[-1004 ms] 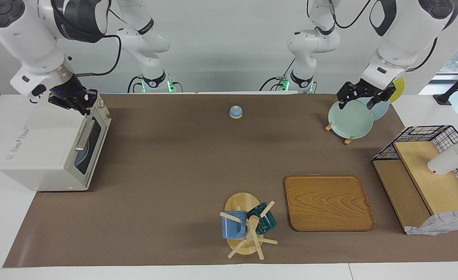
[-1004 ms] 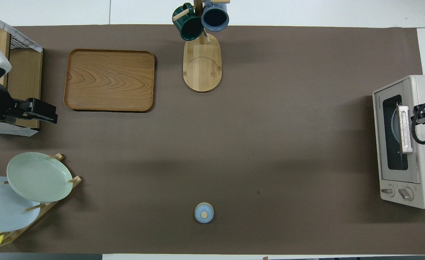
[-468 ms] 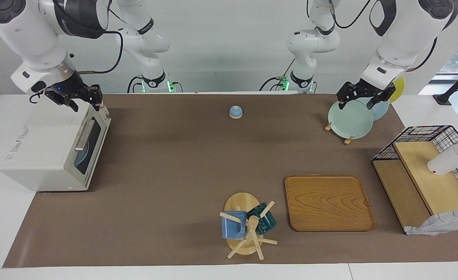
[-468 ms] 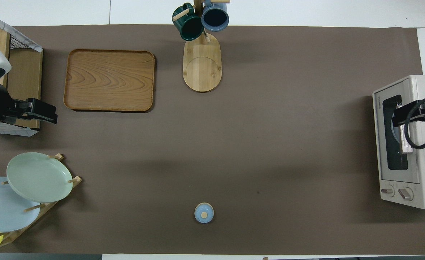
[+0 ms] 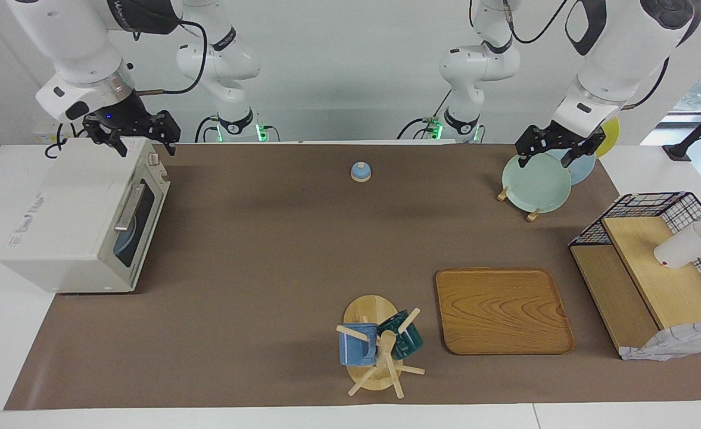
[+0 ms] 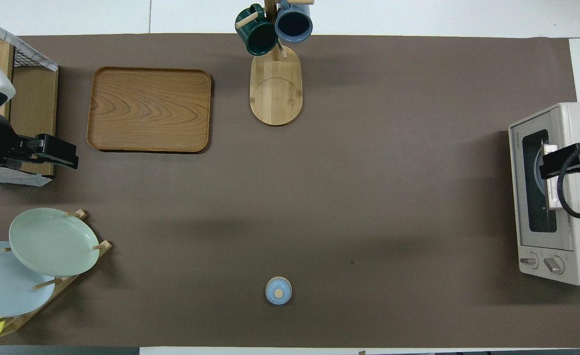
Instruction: Put eggplant into oven
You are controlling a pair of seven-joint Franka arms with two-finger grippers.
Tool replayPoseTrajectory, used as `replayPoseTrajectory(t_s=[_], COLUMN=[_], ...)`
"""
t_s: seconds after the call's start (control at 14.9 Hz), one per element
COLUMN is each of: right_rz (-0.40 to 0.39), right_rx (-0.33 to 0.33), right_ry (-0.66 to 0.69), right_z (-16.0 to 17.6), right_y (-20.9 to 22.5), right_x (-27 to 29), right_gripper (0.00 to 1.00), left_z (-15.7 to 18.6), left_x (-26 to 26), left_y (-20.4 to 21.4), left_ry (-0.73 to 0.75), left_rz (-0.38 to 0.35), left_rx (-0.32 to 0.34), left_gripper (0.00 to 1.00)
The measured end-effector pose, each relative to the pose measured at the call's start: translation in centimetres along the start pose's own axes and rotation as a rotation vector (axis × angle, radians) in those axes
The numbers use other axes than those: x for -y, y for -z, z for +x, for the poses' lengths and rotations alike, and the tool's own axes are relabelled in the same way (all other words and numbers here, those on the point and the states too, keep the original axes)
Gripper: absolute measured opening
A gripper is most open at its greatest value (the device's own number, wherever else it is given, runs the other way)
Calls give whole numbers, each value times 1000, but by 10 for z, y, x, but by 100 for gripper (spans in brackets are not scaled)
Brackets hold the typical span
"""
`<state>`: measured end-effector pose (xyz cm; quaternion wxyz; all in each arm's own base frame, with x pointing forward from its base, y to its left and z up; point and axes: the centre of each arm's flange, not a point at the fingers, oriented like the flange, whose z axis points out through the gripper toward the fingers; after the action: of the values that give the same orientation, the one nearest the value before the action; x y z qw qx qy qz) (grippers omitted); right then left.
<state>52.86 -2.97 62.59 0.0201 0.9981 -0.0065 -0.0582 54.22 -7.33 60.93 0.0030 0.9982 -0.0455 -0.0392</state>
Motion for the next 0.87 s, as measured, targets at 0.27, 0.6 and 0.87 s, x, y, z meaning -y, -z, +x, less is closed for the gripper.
replayPoseTrajectory(t_s=[0.27,0.6,0.87], right_rz=[1,4,6], right_rx=[7,1,1], right_ry=[-7,-20,-3], right_z=[1,1,1], right_y=[-4,-5,-5], right_x=[-3,-16,-22], right_gripper=[100,100,100], left_z=[0,0,0], left_x=[0,0,0], left_y=[0,0,0], left_ry=[0,0,0], left_rz=[0,0,0], left_rx=[0,0,0], left_gripper=[100,100,100])
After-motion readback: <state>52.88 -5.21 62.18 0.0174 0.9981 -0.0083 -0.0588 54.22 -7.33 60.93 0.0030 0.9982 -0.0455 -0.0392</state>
